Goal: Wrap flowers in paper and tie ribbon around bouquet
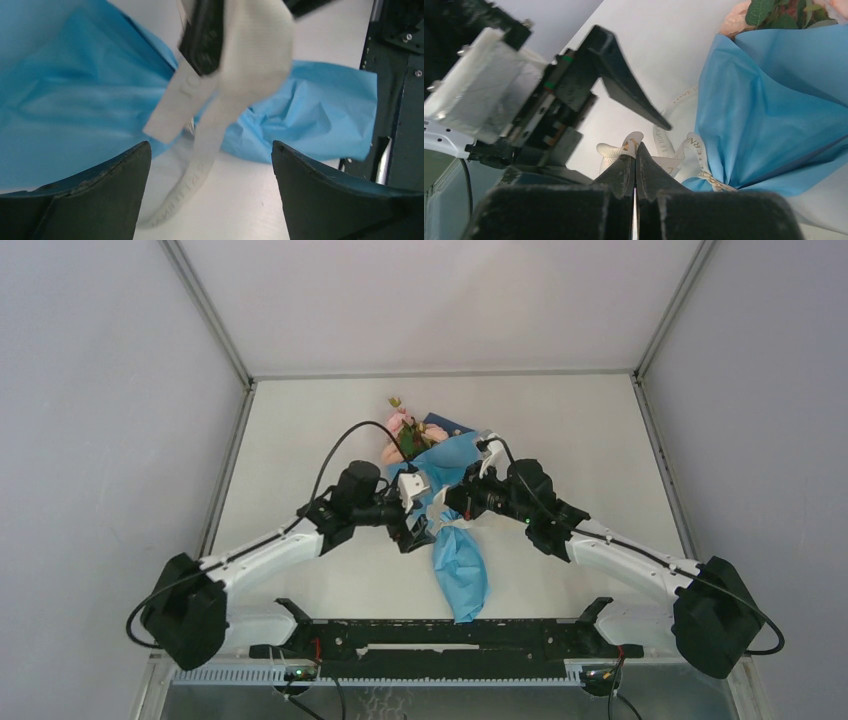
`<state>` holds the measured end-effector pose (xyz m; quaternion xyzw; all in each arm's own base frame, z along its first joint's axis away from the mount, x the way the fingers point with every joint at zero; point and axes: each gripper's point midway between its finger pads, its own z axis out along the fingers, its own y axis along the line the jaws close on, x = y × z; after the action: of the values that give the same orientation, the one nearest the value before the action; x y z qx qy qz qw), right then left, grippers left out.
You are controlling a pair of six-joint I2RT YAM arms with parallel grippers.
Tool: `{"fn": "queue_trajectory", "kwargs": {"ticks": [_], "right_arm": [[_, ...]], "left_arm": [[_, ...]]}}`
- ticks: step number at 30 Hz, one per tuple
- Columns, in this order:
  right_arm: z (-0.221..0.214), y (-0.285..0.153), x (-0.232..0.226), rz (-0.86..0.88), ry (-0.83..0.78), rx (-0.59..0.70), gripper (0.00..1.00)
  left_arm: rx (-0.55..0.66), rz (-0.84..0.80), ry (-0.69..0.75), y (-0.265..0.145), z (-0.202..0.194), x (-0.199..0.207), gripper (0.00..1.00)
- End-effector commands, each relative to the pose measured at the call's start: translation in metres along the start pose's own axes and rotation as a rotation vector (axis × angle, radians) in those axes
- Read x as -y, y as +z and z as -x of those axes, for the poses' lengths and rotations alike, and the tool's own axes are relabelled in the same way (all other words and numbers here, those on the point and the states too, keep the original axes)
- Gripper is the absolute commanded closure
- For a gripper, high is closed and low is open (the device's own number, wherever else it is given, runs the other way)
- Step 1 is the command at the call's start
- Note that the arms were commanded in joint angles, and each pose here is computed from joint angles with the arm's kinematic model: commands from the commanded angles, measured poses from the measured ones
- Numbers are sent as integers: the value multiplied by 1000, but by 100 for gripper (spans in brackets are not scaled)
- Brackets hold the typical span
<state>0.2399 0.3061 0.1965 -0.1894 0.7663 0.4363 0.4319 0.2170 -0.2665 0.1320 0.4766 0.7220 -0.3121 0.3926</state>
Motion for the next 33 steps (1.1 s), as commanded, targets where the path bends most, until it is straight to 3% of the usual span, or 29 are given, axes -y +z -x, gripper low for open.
{"fn": "queue_trajectory", "kwargs": {"ticks": [1, 5, 14, 17, 20, 23, 26, 28, 30, 33], "right_arm": [[13, -4, -10, 48, 16, 27, 100], [12, -6, -4, 50, 38, 13, 100], [22, -9, 7, 61, 67, 28, 100], [21, -9, 8, 64, 80, 24, 100], [20, -8, 9, 61, 82, 20, 100], [22, -8, 7, 74, 78, 24, 100], [22, -8, 5, 84, 79, 23, 100], [23, -9, 4, 89, 83, 24, 100], [23, -9, 3, 89, 84, 25, 100], [23, -10, 3, 91, 84, 23, 100]], "left_arm": [[262, -96, 43, 19, 53, -6, 6], [270, -142, -14, 32, 43, -7, 14], [284, -180, -42, 49, 35, -16, 66], [281, -200, -45, 51, 32, -13, 75], [271, -224, -19, 51, 24, -8, 77], [268, -219, 14, 54, 22, -9, 58], [279, -200, 60, 56, 25, -15, 51], [280, -200, 79, 58, 24, -15, 54], [272, -168, 80, 61, 21, -21, 65], [274, -170, 90, 62, 19, -19, 75]]}}
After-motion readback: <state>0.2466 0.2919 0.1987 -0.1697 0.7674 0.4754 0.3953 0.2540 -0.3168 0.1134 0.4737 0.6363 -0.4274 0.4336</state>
